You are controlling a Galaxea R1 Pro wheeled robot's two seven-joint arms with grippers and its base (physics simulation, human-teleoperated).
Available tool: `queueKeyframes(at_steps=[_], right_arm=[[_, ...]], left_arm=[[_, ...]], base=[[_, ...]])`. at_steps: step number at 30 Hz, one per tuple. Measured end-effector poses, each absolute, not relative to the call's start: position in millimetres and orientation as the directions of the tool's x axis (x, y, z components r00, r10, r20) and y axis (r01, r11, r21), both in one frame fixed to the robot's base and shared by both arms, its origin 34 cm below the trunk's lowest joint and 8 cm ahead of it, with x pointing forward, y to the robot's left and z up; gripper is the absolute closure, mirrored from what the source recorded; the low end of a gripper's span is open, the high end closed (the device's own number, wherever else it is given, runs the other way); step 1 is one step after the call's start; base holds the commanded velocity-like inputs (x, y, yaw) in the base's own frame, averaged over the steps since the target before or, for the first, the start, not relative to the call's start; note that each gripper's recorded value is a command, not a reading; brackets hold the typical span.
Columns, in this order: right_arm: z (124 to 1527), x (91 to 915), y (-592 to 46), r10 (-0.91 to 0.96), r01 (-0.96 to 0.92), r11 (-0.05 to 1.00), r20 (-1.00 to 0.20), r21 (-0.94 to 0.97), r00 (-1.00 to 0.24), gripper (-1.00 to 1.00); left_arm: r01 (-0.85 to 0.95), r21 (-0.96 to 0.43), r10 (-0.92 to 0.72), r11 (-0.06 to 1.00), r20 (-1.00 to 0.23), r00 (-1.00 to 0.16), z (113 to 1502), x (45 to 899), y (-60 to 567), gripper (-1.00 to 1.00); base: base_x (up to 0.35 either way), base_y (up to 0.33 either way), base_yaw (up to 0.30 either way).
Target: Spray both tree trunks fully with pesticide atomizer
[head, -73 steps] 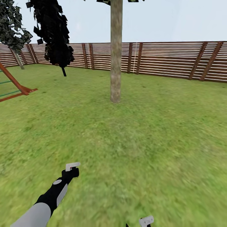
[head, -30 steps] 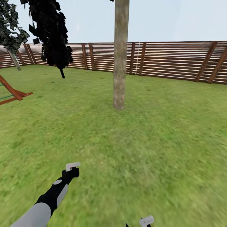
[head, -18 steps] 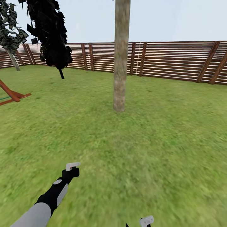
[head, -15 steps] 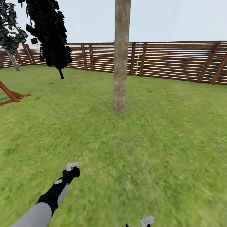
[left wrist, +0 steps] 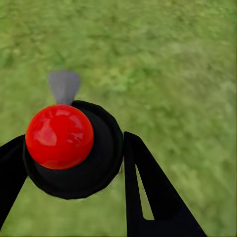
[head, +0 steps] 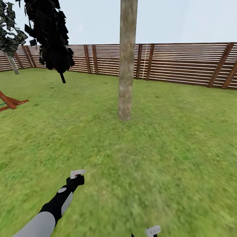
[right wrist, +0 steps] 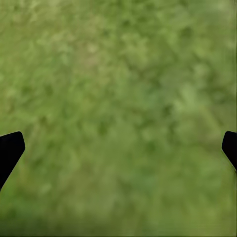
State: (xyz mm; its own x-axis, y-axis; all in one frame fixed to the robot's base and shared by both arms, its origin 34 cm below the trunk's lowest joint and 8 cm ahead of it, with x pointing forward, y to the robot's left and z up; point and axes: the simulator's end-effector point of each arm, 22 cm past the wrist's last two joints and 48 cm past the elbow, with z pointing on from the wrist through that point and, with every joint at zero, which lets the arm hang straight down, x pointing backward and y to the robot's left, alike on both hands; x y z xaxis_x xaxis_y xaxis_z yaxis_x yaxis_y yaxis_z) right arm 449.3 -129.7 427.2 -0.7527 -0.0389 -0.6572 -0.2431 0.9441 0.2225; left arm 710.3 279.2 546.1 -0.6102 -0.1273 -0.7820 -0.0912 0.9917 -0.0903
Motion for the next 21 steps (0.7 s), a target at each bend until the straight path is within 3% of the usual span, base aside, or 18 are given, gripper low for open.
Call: queueKeyframes(at_steps=[21], right_arm=[[427.2, 449.3, -129.8, -0.039, -0.243, 0.944, -0.657, 0.223, -0.753, -1.00]], left_arm=[[-0.086, -0.095, -0.128, 0.992, -0.782, -0.610, 546.4, 710.6, 277.6, 1.00]], base=[[0.338, 0.000, 0.000]])
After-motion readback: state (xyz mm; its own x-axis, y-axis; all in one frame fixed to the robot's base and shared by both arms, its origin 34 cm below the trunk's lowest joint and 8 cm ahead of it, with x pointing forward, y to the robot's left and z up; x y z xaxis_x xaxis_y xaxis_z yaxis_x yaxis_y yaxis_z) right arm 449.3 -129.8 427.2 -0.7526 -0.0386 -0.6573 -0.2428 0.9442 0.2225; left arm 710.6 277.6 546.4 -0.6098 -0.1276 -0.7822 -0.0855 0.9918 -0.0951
